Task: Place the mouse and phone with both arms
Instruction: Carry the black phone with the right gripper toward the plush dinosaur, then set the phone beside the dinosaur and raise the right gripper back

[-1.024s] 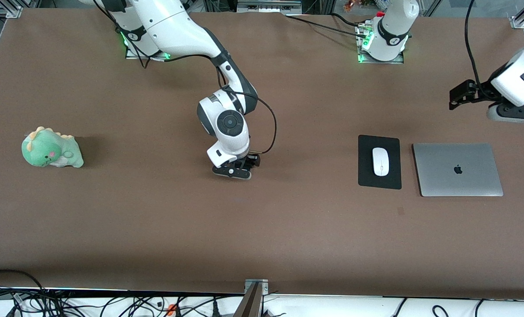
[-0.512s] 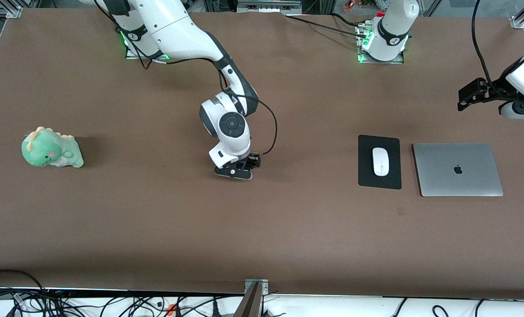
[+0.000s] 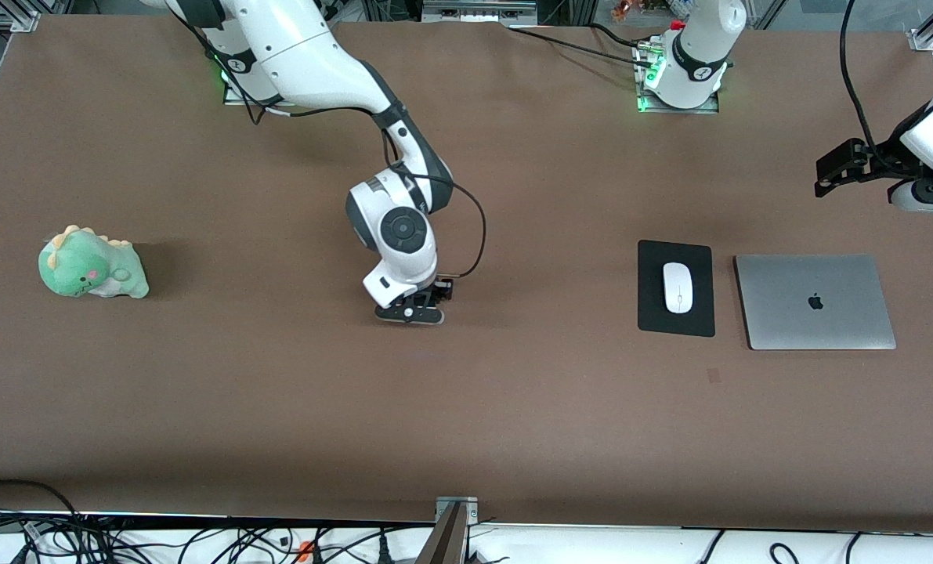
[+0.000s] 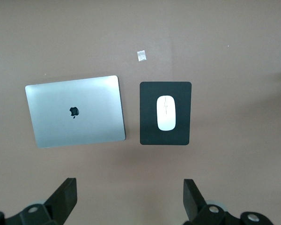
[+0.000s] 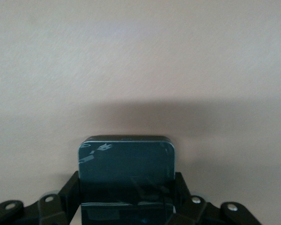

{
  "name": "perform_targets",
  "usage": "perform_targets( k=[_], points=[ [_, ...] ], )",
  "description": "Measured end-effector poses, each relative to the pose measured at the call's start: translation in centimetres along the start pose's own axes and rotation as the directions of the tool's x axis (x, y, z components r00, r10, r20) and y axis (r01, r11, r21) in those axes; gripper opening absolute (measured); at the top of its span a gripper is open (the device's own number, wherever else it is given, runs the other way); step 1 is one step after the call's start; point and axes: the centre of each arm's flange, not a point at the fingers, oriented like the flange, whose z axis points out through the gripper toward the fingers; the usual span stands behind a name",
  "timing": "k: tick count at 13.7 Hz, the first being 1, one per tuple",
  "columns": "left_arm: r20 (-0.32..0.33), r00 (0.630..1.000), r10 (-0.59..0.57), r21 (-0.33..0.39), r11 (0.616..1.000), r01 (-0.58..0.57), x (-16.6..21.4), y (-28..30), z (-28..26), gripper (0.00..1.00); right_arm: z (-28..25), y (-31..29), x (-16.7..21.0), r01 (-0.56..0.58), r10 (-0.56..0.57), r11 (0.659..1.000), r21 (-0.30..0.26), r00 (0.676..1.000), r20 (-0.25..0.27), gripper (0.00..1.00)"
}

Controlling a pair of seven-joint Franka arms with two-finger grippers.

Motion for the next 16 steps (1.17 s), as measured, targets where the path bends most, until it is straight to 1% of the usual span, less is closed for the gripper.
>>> perform_targets(
  k=[2,5,7,9,11,12,16],
  points=[
    [0.001,1.0,0.0,0.0,1.0,0.0,0.0,0.0,0.0,1.0,-2.1,3.7,2.4,0.063,-0.063,0.998,-0.007,0.998,0.025,0.79],
    [0.001,1.0,-0.001,0.0,1.0,0.001,0.0,0.0,0.0,1.0,-4.6,11.6,6.5,0.156,-0.155,0.988,-0.007,0.986,0.063,0.79],
    [0.002,1.0,-0.002,0.0,1.0,0.002,0.0,-0.1,0.0,1.0,-4.7,17.7,8.7,0.175,-0.173,0.984,-0.015,0.982,0.077,0.79],
    [0.002,1.0,-0.004,0.0,1.0,0.004,0.0,-0.1,0.0,1.0,-3.5,23.9,10.2,0.184,-0.18,0.983,-0.026,0.979,0.096,0.79],
    [0.002,1.0,-0.018,0.0,1.0,0.018,0.0,-0.1,0.0,1.0,-1.8,29.1,10.7,0.166,-0.163,0.986,-0.026,0.982,0.099,0.79],
    [0.002,0.999,-0.033,0.0,0.999,0.033,0.0,0.0,0.0,1.0,-0.8,30.7,10.5,0.155,-0.151,0.988,-0.027,0.984,0.097,0.79],
    [0.001,0.999,-0.046,0.0,0.999,0.046,0.0,0.2,0.0,1.0,2.4,32.8,9.5,0.121,-0.118,0.992,-0.029,0.988,0.1,0.79]
  ],
)
